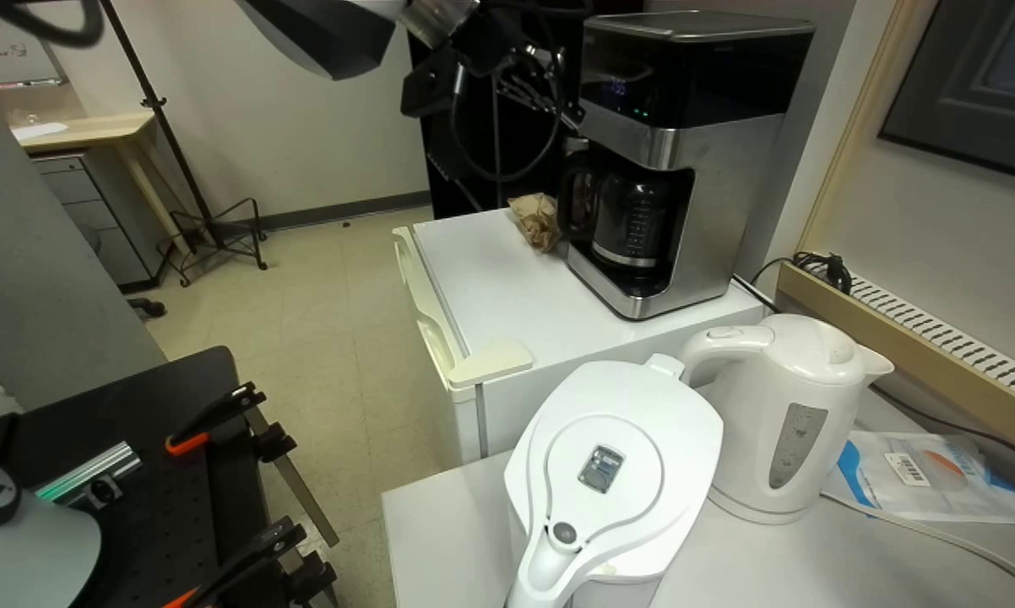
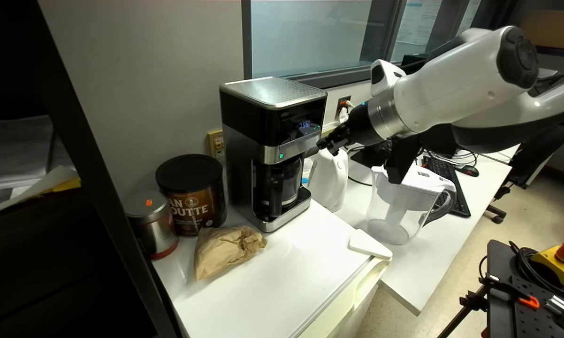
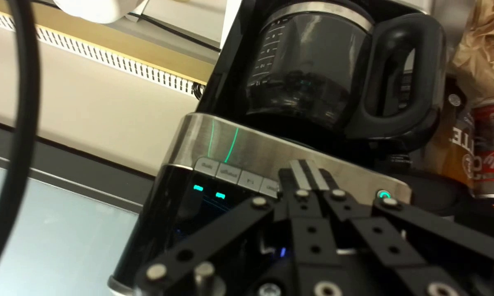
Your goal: Press a button on the coffee maker machine
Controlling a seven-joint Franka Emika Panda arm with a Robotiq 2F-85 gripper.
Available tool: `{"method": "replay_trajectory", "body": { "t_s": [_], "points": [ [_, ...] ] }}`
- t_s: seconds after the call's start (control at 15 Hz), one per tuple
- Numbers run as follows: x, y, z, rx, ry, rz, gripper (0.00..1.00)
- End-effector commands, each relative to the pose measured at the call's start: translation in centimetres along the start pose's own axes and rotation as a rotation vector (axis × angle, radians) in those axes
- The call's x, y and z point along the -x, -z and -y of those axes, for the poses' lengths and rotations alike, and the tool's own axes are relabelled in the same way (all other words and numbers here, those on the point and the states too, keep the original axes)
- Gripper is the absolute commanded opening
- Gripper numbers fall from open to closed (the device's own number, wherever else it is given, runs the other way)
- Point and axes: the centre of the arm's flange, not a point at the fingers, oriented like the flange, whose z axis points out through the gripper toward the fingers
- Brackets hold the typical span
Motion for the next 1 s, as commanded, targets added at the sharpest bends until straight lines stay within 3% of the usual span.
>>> {"method": "replay_trajectory", "body": {
  "t_s": [0.0, 0.6, 0.93],
  "points": [
    [0.7, 2.5, 0.3, -0.022, 0.023, -0.027, 0.00],
    [0.2, 1.8, 3.6, -0.039, 0.059, -0.044, 0.00],
    [0.0, 0.0, 4.3, -0.004, 0.072, -0.043, 0.00]
  ]
}}
